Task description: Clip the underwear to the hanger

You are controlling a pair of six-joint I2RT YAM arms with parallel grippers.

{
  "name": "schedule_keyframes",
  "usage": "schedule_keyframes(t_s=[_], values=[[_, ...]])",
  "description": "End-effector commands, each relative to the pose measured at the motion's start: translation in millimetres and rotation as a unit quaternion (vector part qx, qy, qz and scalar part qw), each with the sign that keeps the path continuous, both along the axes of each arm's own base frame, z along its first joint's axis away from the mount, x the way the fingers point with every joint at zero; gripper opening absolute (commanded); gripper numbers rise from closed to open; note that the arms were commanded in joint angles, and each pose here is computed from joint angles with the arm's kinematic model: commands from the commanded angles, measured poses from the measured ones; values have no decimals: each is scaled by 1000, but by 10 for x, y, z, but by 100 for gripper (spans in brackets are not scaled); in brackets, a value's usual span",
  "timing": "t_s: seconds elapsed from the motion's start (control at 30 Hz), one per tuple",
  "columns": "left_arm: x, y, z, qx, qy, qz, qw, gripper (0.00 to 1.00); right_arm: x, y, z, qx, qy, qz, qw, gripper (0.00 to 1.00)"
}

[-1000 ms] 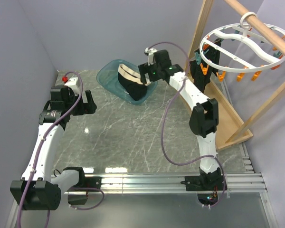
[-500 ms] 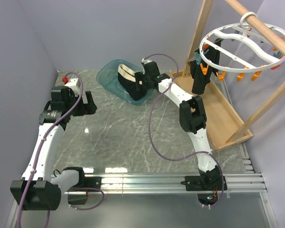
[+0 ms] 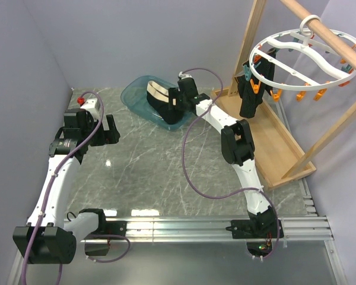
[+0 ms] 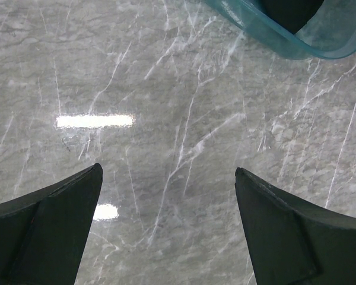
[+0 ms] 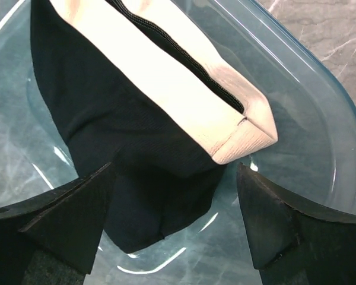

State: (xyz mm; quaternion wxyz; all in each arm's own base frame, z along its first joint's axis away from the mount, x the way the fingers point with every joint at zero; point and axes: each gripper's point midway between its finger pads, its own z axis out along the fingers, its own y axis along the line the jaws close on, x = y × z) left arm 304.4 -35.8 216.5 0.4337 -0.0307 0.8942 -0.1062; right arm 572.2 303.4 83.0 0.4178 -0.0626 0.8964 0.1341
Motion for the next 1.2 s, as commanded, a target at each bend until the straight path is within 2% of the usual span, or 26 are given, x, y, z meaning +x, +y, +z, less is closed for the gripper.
schedule_keyframes(t_s=[0.0, 0.13, 0.57, 0.83, 0.97, 1.0, 1.1, 1.13, 1.17], values=[[21, 33, 55, 6, -11, 4, 1000, 99, 127, 110, 163, 32, -23, -5, 999, 89], [31, 30, 43, 3, -7, 7, 1000, 99, 142, 47, 111, 42, -12, -34, 998, 84], [57, 35, -13, 0, 5, 13, 1000, 99, -89, 209, -184, 113, 73, -54, 989, 82], [96, 56, -79, 2, 19, 20, 1000, 99, -58, 113, -318, 144, 103, -75, 981, 74], [132, 76, -85, 4, 25, 26, 999, 99, -33, 26, -410, 166, 123, -82, 975, 51], [136, 81, -81, 5, 25, 27, 999, 99, -40, 3, -430, 171, 129, -84, 973, 39], [158, 88, -90, 6, 30, 30, 999, 99, -24, -36, -450, 182, 134, -74, 971, 20], [158, 88, -90, 6, 30, 30, 999, 99, -16, -25, -434, 183, 131, -65, 972, 7], [166, 88, -91, 6, 30, 30, 999, 99, -31, 9, -417, 187, 131, -52, 972, 1]])
